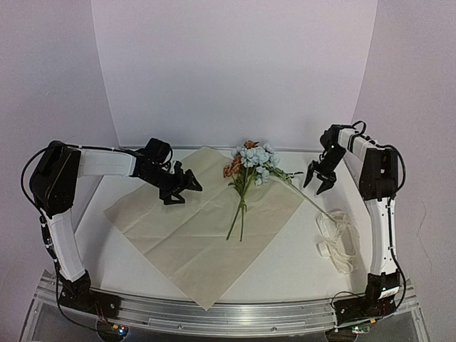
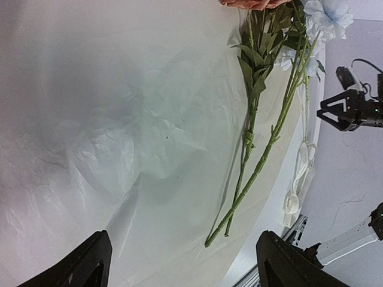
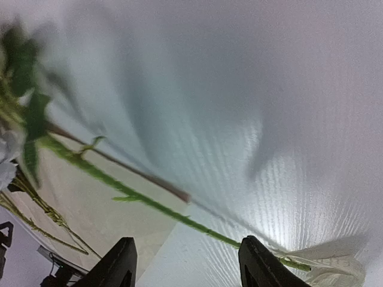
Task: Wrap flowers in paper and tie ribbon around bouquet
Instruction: Pick up the fake flower from the center of the board.
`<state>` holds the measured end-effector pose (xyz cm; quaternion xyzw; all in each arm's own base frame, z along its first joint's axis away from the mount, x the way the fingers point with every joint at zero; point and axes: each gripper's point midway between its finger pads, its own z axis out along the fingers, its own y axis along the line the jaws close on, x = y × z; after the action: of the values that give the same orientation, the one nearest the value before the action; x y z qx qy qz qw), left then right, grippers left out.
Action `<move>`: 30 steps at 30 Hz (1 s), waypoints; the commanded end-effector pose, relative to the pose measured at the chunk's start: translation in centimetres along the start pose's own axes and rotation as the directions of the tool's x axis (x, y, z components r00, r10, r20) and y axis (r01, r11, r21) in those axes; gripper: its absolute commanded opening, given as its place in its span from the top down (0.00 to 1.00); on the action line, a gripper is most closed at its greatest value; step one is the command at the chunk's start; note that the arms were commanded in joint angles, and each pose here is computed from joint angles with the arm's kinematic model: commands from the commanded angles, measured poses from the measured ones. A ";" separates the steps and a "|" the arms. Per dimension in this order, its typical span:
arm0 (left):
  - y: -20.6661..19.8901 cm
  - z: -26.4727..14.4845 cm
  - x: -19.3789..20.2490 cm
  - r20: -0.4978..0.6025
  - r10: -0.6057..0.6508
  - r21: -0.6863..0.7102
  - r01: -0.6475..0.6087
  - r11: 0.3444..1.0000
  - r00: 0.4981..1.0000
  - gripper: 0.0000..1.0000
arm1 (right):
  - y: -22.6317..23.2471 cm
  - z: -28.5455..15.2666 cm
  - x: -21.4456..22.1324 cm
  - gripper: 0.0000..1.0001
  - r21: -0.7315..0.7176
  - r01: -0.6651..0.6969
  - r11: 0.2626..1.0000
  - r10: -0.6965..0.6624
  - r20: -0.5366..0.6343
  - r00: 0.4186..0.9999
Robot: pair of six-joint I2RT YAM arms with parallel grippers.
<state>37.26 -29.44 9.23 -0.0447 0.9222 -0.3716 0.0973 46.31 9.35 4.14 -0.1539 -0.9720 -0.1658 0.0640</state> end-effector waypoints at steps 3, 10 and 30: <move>-3.1 -2.2 -1.6 0.069 0.059 0.063 -0.064 0.996 0.996 0.14 | -0.8 0.7 2.2 0.34 -0.031 -0.167 0.985 0.166 -0.045 0.985; -3.3 -2.3 -1.6 0.076 0.055 0.074 -0.061 0.995 0.996 0.14 | 0.3 1.7 2.8 0.34 -0.135 -0.299 0.945 0.292 -0.069 0.954; -3.0 -1.6 -1.3 0.065 0.052 0.089 -0.058 0.994 0.997 0.14 | 3.2 5.3 13.7 0.45 0.112 -0.014 0.994 0.024 -0.086 0.996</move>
<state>37.81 -29.79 10.07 -0.0393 0.9156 -0.3837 0.1136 36.03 18.55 1.46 -0.2121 -0.9487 -0.1958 0.1294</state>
